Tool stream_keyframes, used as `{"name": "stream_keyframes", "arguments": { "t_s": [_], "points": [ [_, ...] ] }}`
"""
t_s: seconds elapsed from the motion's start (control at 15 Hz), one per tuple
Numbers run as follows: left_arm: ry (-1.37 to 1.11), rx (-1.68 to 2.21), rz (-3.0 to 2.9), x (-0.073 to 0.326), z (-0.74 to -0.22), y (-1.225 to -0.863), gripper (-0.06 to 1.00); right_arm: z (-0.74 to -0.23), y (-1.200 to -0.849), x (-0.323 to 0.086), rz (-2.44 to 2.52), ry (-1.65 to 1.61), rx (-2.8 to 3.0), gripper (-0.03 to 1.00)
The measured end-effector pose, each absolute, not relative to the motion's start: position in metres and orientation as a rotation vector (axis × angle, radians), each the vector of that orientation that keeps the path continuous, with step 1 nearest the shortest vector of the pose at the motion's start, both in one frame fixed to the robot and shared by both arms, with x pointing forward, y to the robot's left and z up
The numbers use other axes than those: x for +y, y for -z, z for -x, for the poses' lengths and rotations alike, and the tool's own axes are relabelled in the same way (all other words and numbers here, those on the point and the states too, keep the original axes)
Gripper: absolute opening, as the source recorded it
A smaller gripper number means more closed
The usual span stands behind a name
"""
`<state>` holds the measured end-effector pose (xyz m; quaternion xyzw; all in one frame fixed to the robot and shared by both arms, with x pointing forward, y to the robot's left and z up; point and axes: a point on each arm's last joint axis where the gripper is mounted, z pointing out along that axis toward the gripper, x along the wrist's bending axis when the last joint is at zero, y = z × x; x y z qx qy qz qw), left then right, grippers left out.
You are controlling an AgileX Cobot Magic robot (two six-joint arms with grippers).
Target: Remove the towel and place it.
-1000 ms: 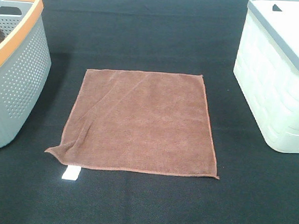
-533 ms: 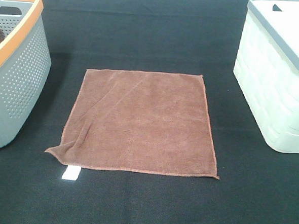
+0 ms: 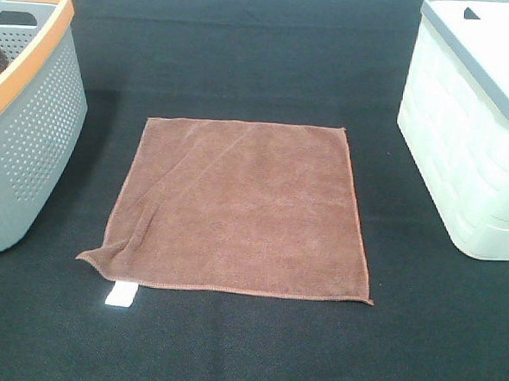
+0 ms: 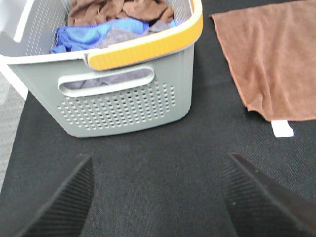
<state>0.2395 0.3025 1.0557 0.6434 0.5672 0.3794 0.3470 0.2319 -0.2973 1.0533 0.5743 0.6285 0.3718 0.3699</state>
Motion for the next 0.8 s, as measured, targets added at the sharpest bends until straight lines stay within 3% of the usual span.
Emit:
{"name": "stream_keyframes", "arguments": {
  "t_s": [0.8],
  "points": [
    [-1.013, 1.444, -1.638, 0.3028, -0.2329, -1.0556, 0.7, -0.2319, -1.0533, -0.2973, -1.474, -0.954, 1.613, 0.68]
  ]
}}
